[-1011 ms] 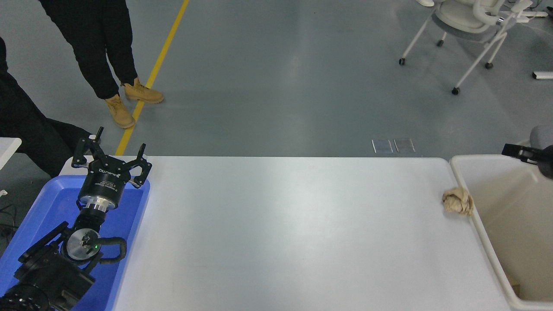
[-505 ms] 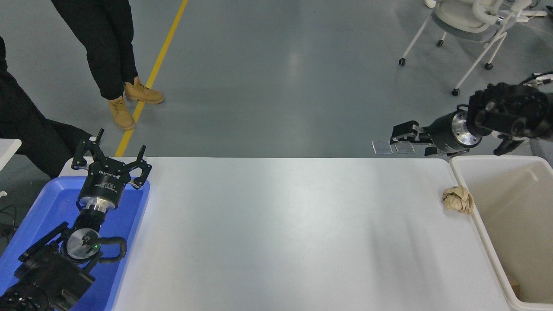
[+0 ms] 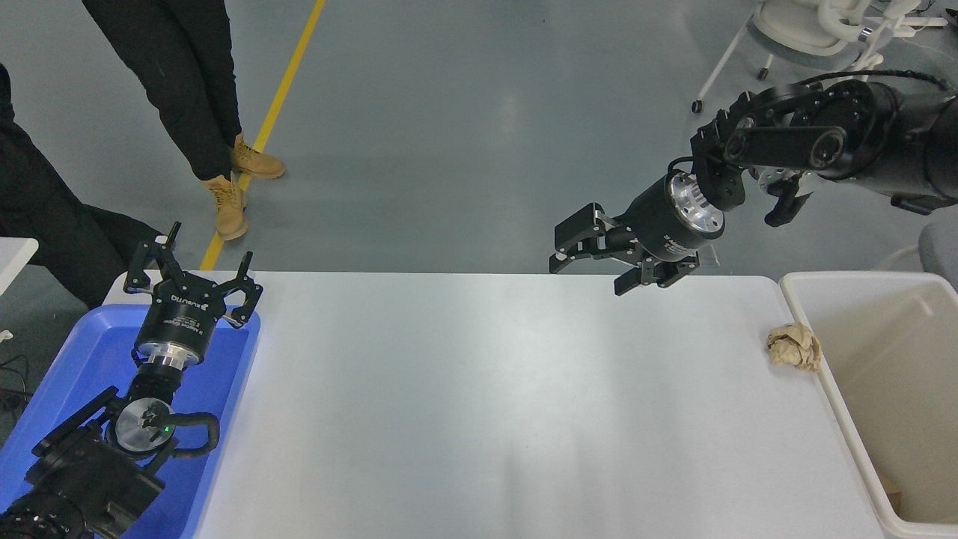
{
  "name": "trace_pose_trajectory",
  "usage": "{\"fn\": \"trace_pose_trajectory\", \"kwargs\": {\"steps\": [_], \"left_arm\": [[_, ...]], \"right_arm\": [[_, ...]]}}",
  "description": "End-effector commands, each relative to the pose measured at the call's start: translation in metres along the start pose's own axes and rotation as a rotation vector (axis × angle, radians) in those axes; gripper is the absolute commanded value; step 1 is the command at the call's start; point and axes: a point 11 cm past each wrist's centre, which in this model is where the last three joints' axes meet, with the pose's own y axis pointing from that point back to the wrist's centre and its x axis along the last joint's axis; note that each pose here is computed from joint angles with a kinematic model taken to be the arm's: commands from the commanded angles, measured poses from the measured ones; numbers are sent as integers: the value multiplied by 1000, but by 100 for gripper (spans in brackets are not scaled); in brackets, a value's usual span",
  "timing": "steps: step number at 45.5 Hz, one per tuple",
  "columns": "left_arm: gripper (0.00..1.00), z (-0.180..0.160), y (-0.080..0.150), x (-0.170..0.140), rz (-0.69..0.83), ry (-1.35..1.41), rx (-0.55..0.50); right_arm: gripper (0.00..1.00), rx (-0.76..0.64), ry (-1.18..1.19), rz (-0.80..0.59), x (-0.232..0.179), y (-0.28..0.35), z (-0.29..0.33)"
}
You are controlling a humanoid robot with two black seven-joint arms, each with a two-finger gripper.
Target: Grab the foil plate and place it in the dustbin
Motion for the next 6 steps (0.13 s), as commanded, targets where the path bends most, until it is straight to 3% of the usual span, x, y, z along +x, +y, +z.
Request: {"fn": "trace_pose_trajectory", "kwargs": {"steps": [1,6], "left_arm": [[100,0,0,0,1,2,-1],[100,0,0,0,1,2,-1]], "right_arm": [[100,-9,2,-22,-7,7,-11],[100,-11,-7,-21,-7,9,-8]]}}
